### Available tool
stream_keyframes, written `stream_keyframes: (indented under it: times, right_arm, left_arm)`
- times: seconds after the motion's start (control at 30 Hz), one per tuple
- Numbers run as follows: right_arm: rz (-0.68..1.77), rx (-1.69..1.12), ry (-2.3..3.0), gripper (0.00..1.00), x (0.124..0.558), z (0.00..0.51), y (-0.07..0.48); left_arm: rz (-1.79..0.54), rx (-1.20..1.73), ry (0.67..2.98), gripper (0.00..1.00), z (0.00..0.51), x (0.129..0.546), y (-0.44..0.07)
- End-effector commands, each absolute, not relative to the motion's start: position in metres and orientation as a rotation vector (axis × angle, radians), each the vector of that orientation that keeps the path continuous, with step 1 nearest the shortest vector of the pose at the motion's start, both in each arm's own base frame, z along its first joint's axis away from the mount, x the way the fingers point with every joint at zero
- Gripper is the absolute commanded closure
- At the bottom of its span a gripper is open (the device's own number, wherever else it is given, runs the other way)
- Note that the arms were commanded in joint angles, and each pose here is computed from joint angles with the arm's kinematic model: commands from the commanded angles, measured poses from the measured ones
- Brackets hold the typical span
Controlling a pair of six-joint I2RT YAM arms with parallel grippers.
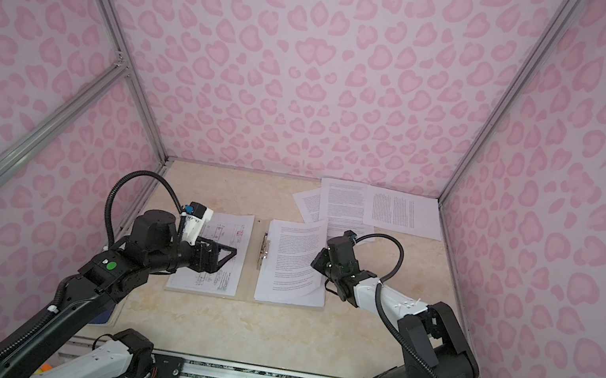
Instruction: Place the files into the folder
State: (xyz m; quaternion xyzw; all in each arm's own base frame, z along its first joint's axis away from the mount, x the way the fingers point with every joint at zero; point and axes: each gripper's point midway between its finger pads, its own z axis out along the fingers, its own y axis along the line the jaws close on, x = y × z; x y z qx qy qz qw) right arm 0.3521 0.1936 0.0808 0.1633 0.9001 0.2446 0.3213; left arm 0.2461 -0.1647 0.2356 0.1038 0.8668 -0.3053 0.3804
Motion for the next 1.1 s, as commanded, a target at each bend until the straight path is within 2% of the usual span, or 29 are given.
stream_keyframes:
  times: [0.0,1.07]
  right_arm:
    - [0.661,0.446,2.362,1.00,0.352,0.077,0.196]
    - [0.715,0.500,2.391,1.00,0.341,0.061,0.211]
  left_arm:
    - [-0.789,0.285,2.193,0.11,0.239,0.247,-0.167]
    - [-0.778,0.283,2.190,0.10,0.239,0.247,-0.165]
